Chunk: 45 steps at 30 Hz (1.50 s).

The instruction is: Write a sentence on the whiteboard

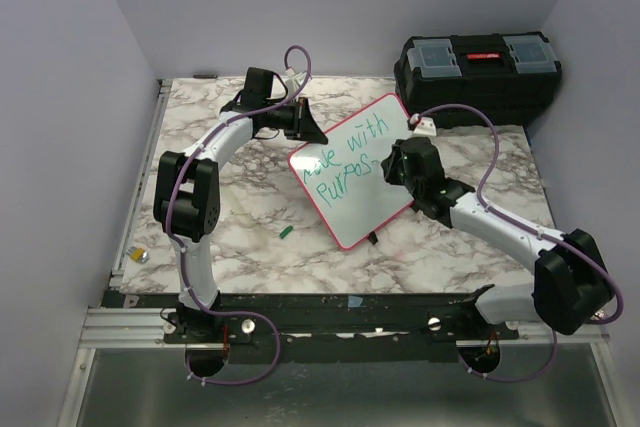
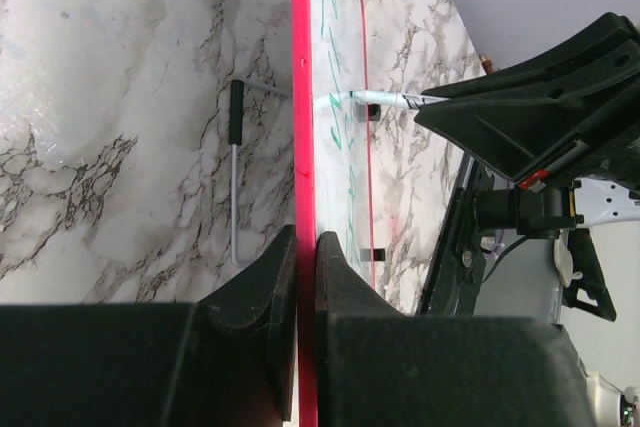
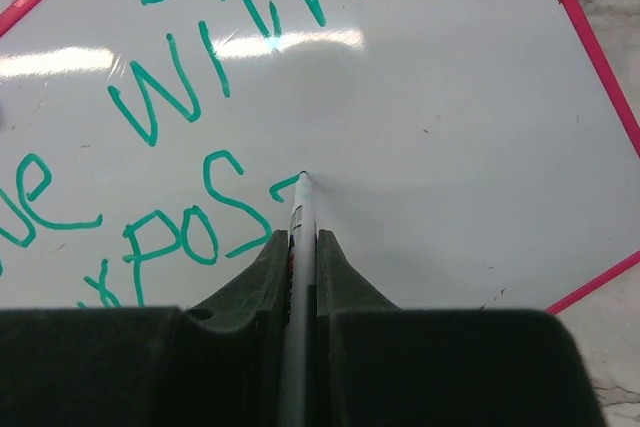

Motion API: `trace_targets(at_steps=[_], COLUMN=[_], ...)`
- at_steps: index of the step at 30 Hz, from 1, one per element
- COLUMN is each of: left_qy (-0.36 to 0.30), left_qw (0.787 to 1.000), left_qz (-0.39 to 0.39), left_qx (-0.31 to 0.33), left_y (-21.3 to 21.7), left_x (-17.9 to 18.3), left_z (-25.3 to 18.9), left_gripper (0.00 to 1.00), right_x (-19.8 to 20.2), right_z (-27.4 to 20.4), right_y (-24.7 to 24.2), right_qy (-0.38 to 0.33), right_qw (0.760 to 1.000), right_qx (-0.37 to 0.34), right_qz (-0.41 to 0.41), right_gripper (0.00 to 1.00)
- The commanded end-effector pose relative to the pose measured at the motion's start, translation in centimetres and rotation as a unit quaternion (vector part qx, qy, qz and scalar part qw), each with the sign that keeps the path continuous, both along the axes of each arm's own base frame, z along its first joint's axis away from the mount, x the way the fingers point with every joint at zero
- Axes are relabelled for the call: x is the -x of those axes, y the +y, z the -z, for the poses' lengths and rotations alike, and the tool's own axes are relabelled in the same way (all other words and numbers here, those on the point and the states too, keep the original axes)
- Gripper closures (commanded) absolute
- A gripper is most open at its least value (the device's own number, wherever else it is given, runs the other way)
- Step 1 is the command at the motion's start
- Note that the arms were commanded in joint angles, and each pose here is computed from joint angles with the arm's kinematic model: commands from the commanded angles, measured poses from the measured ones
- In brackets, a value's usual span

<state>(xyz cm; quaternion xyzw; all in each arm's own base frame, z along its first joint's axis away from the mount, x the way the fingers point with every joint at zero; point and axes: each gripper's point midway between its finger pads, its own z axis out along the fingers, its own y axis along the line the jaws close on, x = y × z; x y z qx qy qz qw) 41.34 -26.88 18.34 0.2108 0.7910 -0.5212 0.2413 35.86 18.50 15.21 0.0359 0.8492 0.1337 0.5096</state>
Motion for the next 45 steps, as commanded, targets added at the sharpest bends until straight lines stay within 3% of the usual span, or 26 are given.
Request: trace_targets(at_steps=[1,23,34,45], left_qy=[-0.083,-0.083,-0.082,-0.083], left_qw=[0.997,0.997,0.997,0.997], left_qz=[0.0,-0.001,-0.002,-0.001], left_qx=[-0.004,-0.005,-0.006,-0.005], left_y=[0.4,0.5,0.5,0.5], left_x=[-1.5,-1.6,-1.5,-1.4], left_z=[-1.1,-1.2,-1.1,-1.2], left_gripper=[1.0,1.0,1.0,1.0], right_x=[-0.7,0.8,3.1,2.5], right_z=[0.5,1.0,3.6,3.5], right_y=[-0.7,2.4,1.2,-2.1], right_qy=[0.008,0.026,0.063,0.062], right_qw=[1.0,0.997,0.996,0.997], right_qx=[0.024,-0.021,-0.014,0.035], right_qz=[0.017,-0.071,-0.065,0.016], right_gripper=[0.99,0.99,0.99,0.99])
